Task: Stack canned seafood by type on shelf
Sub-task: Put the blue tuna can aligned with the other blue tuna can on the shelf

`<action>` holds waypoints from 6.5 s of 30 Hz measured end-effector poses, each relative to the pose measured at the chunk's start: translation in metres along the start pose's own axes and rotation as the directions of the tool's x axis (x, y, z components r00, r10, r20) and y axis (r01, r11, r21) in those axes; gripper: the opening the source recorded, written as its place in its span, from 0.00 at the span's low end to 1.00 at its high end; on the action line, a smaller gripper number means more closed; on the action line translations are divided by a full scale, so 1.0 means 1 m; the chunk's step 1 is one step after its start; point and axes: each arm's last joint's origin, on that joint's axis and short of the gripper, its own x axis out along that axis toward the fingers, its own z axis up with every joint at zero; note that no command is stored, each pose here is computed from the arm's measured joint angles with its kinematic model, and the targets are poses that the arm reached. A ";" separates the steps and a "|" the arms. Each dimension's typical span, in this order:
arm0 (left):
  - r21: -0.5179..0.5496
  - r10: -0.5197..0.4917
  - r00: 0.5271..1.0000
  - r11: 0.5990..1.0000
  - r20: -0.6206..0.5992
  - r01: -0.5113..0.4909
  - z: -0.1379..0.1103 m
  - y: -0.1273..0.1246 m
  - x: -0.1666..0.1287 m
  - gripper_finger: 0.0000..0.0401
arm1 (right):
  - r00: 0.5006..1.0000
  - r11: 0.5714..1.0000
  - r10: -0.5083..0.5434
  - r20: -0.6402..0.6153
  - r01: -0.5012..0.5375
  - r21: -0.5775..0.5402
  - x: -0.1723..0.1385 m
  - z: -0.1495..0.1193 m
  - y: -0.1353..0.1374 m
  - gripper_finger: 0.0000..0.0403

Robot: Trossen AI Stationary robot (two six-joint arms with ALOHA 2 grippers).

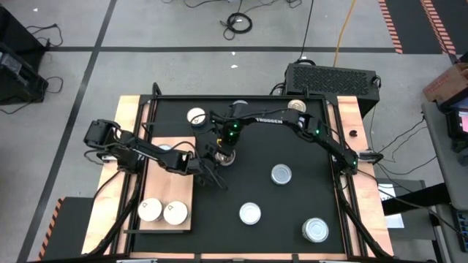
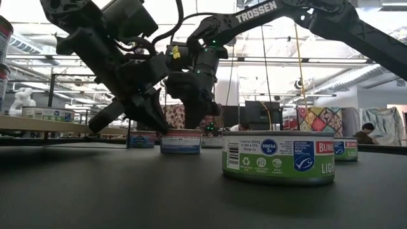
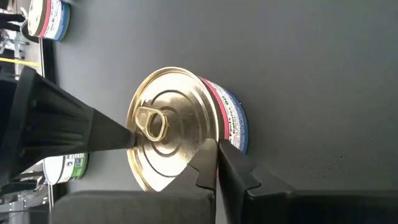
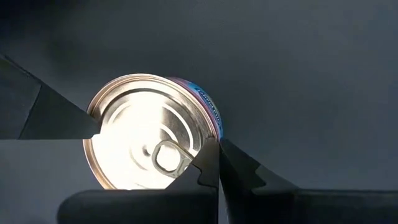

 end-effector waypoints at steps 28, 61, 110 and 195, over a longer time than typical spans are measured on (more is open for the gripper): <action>0.071 0.098 0.991 0.993 -0.092 -0.092 0.007 -0.001 -0.006 0.00 | 0.992 0.993 -0.111 -0.062 0.109 -0.032 -0.053 -0.064 -0.008 0.00; -0.090 -0.014 1.000 0.996 -0.006 0.014 0.034 0.020 -0.014 0.16 | 0.859 0.979 0.041 0.511 -0.136 0.150 -0.081 -0.232 -0.009 0.00; -0.116 0.099 0.994 0.988 -0.050 -0.105 0.033 0.025 -0.017 0.00 | 0.854 0.983 0.039 0.518 -0.125 0.133 -0.081 -0.232 -0.009 0.00; 0.076 -0.364 0.931 0.929 -0.007 0.363 -0.043 -0.025 -0.180 0.00 | 0.825 0.949 -0.045 0.563 -0.141 0.282 -0.081 -0.231 0.000 0.00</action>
